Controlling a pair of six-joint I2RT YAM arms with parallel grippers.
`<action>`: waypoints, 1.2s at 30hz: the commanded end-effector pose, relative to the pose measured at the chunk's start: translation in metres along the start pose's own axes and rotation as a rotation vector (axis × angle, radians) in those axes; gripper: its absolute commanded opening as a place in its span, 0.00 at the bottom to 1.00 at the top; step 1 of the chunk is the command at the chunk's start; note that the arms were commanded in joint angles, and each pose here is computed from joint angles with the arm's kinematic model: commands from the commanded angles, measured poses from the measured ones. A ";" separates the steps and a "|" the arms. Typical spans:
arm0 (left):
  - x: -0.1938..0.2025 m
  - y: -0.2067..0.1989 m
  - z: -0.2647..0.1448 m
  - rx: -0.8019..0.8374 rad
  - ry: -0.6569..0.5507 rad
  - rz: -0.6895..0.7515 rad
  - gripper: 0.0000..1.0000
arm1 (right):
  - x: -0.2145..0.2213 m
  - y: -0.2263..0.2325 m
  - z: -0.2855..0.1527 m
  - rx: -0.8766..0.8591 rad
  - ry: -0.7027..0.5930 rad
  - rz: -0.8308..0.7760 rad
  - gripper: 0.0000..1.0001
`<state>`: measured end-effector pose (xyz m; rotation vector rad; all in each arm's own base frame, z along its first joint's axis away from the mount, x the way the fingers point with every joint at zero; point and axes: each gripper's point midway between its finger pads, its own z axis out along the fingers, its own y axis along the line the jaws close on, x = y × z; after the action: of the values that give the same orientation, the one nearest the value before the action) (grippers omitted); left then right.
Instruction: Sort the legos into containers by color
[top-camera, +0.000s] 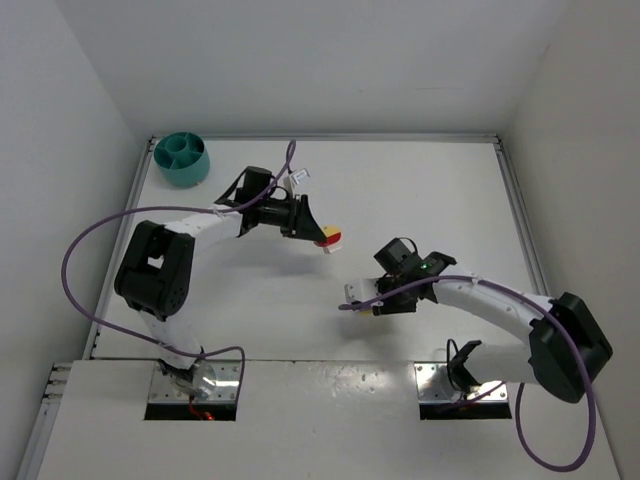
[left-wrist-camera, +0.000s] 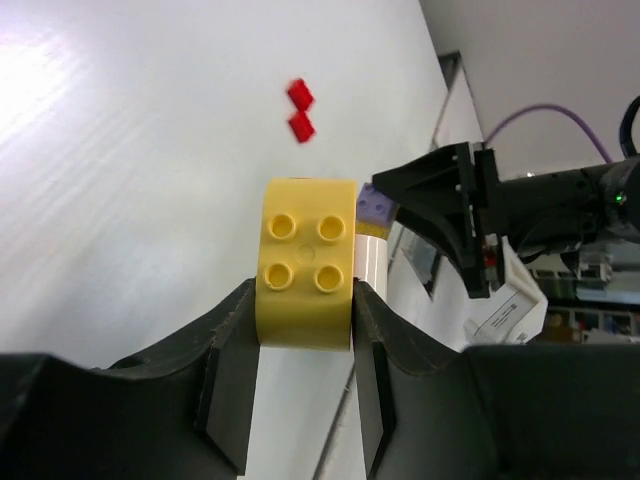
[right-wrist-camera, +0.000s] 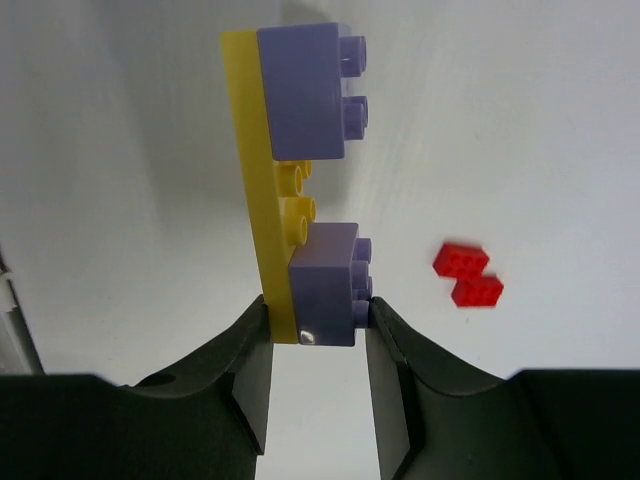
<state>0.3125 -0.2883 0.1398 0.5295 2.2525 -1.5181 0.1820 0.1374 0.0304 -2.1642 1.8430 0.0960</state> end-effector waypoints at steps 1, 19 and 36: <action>-0.018 0.008 -0.002 -0.034 -0.039 0.071 0.05 | 0.006 -0.031 -0.008 0.146 -0.010 0.077 0.01; 0.047 0.016 0.016 -0.345 -0.018 0.234 0.10 | 0.052 -0.065 -0.030 0.283 -0.038 0.726 0.00; 0.061 0.005 0.055 -0.260 0.079 0.223 0.12 | 0.076 -0.070 -0.028 0.299 0.022 0.875 0.02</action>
<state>0.2623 -0.3148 0.0583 0.6943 2.4186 -1.0443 0.2471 0.0621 0.0427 -1.1185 2.4976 -0.0322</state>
